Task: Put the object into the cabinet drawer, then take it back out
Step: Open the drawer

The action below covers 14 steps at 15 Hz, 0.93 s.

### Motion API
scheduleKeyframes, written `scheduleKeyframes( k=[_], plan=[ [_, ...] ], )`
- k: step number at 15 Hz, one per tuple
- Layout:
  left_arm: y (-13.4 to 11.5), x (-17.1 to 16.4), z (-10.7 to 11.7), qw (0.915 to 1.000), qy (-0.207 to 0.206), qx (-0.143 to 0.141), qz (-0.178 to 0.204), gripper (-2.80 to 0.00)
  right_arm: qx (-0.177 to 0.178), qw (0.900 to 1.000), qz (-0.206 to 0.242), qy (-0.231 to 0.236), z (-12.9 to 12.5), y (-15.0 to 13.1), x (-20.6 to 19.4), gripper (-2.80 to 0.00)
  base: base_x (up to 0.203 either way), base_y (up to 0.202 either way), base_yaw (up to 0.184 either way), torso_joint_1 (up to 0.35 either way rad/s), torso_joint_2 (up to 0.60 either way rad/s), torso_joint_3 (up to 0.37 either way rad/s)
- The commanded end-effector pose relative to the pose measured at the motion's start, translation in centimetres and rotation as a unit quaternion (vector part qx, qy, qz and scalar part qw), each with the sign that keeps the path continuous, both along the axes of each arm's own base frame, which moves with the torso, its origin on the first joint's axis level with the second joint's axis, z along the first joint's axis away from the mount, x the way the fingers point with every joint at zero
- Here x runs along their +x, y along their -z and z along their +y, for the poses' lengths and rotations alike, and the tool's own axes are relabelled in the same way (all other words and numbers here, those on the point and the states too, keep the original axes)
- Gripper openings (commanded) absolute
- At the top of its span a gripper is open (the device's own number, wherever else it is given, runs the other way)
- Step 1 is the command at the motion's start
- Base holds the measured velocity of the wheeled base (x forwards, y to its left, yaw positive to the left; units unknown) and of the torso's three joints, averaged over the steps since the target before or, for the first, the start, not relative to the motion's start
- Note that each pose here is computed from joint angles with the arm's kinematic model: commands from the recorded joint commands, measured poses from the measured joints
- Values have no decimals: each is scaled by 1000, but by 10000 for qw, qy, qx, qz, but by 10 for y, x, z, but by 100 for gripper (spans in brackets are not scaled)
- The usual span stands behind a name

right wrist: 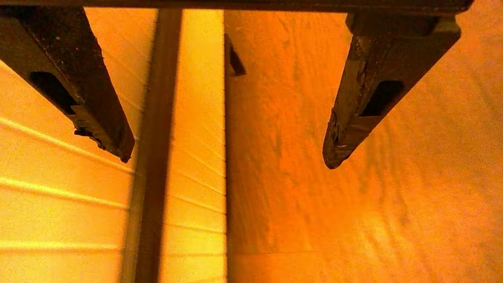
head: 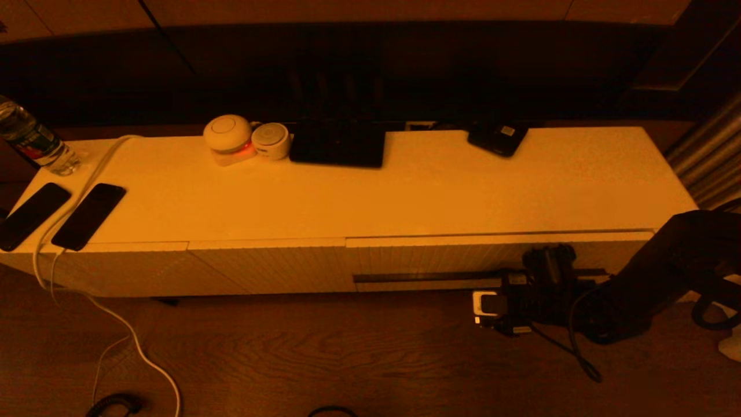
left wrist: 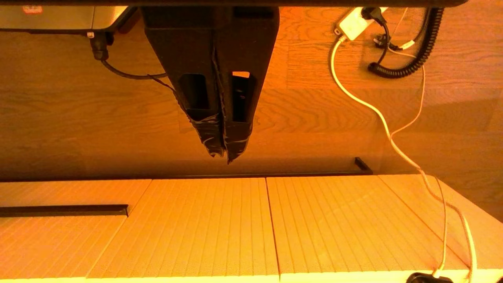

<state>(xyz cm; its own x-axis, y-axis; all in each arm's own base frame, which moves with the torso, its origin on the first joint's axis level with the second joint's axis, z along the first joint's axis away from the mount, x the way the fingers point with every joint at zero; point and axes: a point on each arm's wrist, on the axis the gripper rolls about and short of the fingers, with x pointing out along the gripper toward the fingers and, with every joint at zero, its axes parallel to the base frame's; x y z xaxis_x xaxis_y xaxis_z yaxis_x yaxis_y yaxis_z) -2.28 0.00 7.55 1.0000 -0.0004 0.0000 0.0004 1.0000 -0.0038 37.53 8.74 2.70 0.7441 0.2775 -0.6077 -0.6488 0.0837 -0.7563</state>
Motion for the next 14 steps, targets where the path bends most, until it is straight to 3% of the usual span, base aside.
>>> scheduleKeyframes(
  k=[1,14],
  plan=[
    [0,0,0,10000,-2,-4,0,-280,-16,10000,-45,-8,-1,0,2,0,0,0,0,0,0,0],
    [0,0,0,10000,-2,-4,0,-280,6,9998,-157,130,-8,15,23,0,0,0,0,0,0,0]
  ],
)
